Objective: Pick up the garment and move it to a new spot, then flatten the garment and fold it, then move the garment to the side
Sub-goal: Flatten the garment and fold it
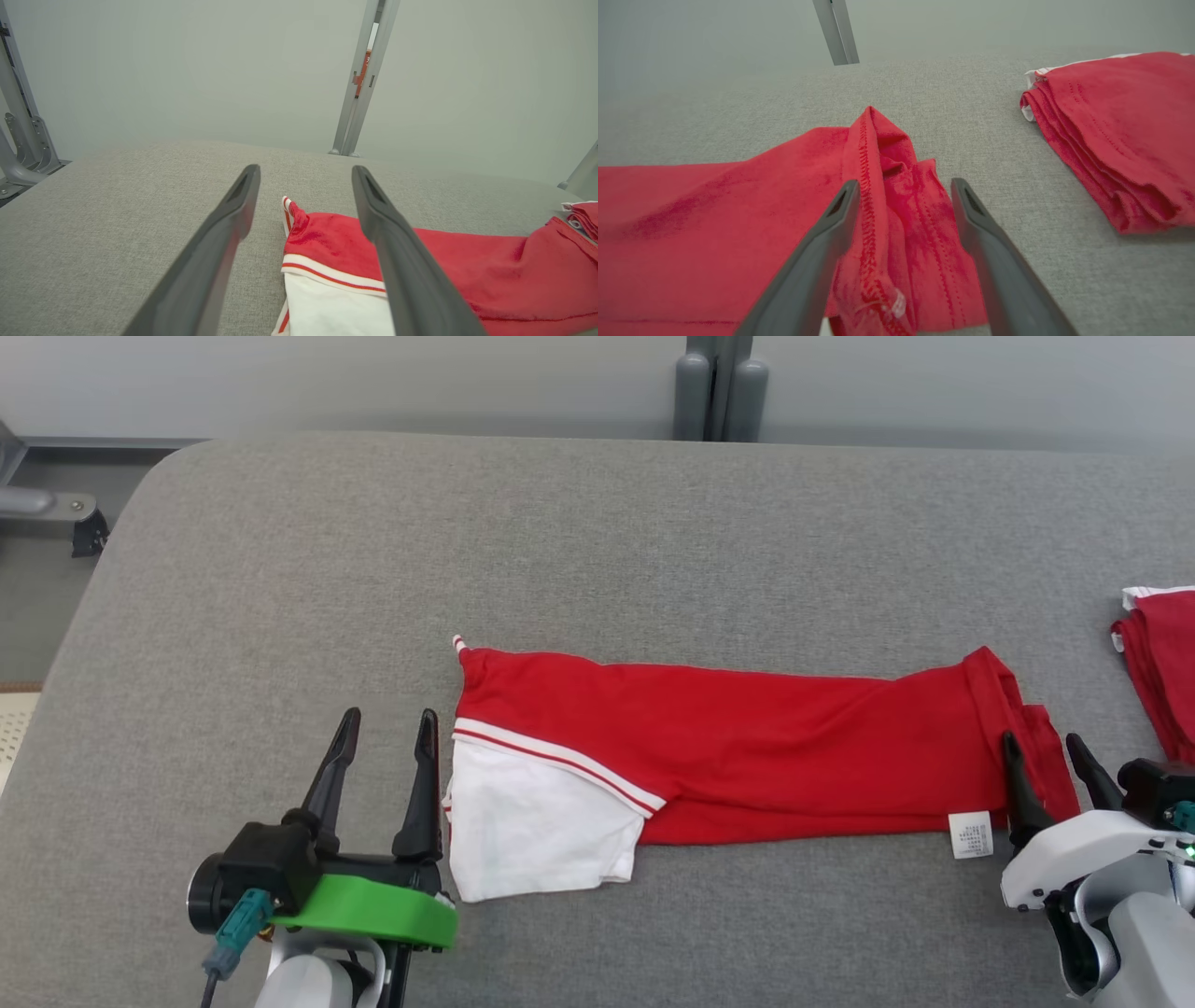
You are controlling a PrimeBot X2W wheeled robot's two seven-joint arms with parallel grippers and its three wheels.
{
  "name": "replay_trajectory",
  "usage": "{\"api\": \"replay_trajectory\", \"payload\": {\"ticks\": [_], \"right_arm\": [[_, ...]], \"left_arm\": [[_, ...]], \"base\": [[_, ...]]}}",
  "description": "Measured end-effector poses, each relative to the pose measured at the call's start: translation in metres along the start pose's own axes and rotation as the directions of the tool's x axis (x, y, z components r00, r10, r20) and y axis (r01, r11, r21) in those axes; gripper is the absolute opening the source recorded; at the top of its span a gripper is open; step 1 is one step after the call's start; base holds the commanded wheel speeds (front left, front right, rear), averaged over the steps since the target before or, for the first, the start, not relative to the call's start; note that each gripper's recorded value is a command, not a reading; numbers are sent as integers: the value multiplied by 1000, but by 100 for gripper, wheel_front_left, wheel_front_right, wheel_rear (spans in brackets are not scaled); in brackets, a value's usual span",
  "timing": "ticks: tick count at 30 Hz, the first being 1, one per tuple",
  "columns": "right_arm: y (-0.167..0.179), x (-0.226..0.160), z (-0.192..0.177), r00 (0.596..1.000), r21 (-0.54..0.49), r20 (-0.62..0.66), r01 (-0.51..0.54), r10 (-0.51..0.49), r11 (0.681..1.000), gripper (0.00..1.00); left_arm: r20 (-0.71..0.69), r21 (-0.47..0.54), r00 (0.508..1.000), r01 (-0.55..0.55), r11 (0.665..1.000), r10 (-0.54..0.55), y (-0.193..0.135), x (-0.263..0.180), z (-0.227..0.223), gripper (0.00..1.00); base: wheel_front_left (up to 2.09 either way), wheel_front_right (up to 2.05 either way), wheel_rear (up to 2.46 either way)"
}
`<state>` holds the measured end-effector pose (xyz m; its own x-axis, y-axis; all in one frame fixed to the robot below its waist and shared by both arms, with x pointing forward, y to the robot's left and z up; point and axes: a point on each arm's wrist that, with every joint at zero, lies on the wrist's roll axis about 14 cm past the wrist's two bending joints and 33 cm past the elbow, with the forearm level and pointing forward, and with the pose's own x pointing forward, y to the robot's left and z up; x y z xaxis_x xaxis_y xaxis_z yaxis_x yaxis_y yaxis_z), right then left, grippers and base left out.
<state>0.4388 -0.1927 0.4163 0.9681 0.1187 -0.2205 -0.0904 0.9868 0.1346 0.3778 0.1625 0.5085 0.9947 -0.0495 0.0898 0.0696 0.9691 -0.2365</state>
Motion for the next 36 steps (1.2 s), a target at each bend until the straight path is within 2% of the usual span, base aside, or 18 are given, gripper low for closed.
{"api": "replay_trajectory", "payload": {"ticks": [12, 17, 18, 19, 25, 32, 36], "right_arm": [[-12, 10, -42, 988, 9, -140, 66, -64, 998, 100], [1, 11, -48, 987, 54, -150, 59, -50, 997, 100], [3, 11, -48, 987, 56, -152, 54, -45, 997, 39], [4, 11, -48, 988, 57, -151, 50, -40, 997, 0], [2, 9, -39, 991, 75, -127, 59, -49, 995, 0], [-53, -2, -8, 982, 60, -46, 187, -184, 981, 0], [-46, 1, 24, 985, 58, 51, 162, -165, 985, 0]], "left_arm": [[-17, 21, 998, -64, 998, 64, 21, -6, -4, 100], [-25, 20, 998, -60, 998, 60, 19, -6, -6, 100], [-28, 20, 998, -57, 998, 57, 18, -5, -7, 100], [-30, 19, 998, -55, 998, 55, 18, -5, -8, 100], [-31, 16, 999, -38, 999, 38, 12, -4, -9, 100], [-18, 12, 1000, -22, 1000, 22, 6, -5, -4, 100], [-3, -2, 1000, -26, 1000, 26, 6, -9, 1, 100]], "base": [[0, 0, 0], [0, 0, 0], [0, 0, 0], [0, 0, 0], [0, 0, 0], [0, 0, 0], [0, 0, 0]]}}
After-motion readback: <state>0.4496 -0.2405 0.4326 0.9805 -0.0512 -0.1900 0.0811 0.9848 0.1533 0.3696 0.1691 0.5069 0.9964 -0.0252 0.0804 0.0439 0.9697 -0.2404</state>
